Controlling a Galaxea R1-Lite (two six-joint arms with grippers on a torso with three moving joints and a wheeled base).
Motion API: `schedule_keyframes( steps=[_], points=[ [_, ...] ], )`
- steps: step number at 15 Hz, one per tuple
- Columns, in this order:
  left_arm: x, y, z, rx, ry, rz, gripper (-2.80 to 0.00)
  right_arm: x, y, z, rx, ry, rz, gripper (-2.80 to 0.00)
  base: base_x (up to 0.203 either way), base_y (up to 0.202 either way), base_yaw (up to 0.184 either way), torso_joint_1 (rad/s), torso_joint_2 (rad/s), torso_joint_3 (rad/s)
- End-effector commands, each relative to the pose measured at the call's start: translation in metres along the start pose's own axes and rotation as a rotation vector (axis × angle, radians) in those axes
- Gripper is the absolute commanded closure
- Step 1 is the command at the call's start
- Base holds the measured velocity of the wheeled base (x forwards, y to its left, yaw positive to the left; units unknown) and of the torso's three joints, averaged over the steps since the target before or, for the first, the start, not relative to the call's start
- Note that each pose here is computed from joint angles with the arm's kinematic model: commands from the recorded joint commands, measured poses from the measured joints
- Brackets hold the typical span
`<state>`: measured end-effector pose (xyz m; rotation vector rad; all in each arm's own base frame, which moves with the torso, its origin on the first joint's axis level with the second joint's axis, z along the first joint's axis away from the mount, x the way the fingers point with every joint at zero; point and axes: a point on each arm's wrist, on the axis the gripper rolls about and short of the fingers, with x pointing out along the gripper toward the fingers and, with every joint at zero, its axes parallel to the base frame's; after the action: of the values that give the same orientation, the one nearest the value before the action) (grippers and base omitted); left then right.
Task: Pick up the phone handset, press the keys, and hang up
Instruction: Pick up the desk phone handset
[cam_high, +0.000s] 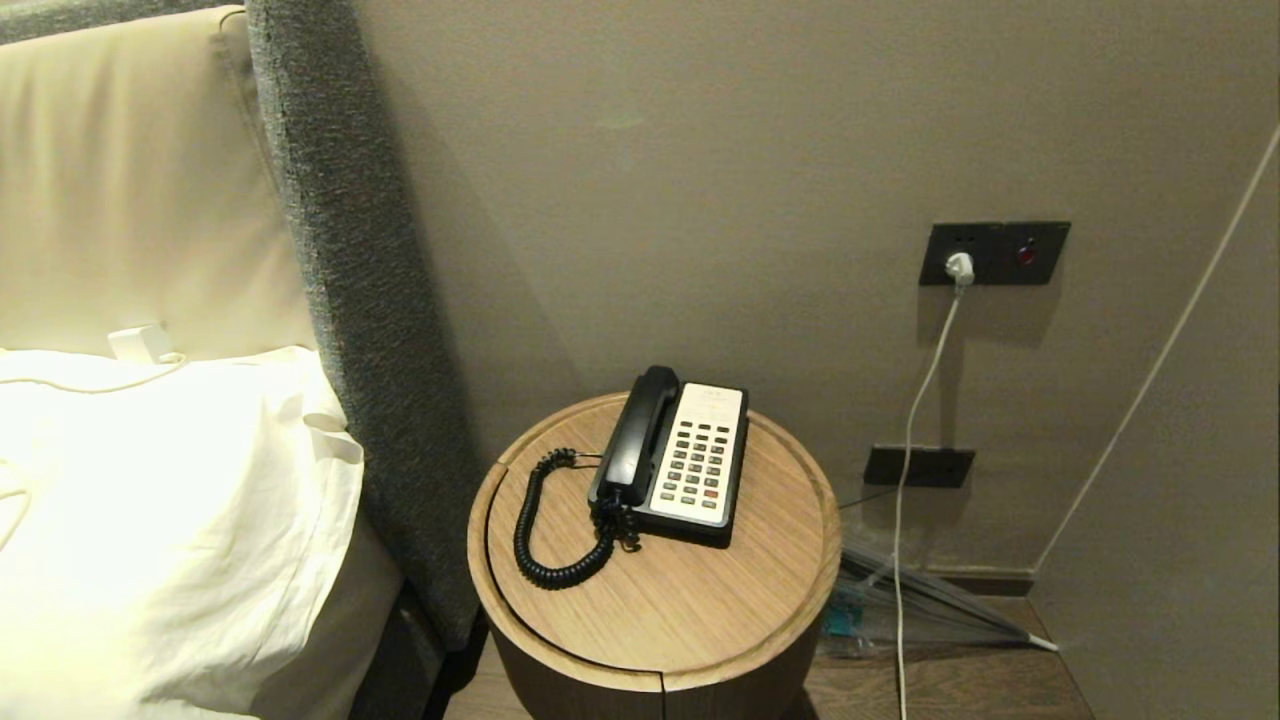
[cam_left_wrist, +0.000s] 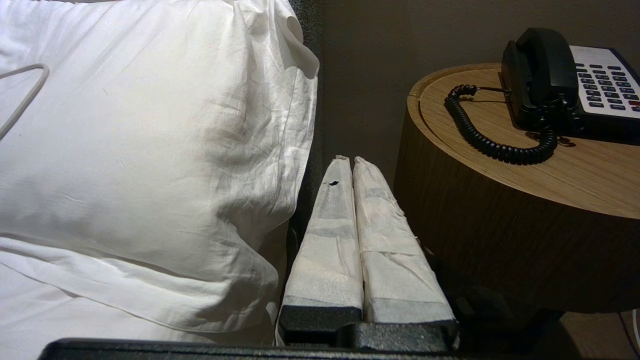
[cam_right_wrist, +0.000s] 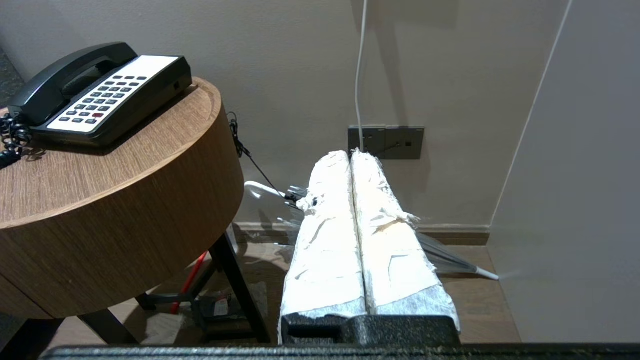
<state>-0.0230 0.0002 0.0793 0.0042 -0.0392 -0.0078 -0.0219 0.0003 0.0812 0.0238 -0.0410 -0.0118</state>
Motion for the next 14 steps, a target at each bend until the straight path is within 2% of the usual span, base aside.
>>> schedule_keyframes(
  steps=[1,14],
  points=[
    [0.0014,0.0,-0.0055,0.0,0.021,0.002,0.0,0.0014,-0.0001,-0.0058,0.001,0.022,0.0,0.0,0.0,0.0,0.0,0.0,0.0,0.0],
    [0.0014,0.0,-0.0054,-0.006,0.019,0.0,0.0,0.0014,-0.0001,-0.0055,0.001,0.021,0.0,0.0,0.0,0.0,0.0,0.0,0.0,0.0]
  ],
)
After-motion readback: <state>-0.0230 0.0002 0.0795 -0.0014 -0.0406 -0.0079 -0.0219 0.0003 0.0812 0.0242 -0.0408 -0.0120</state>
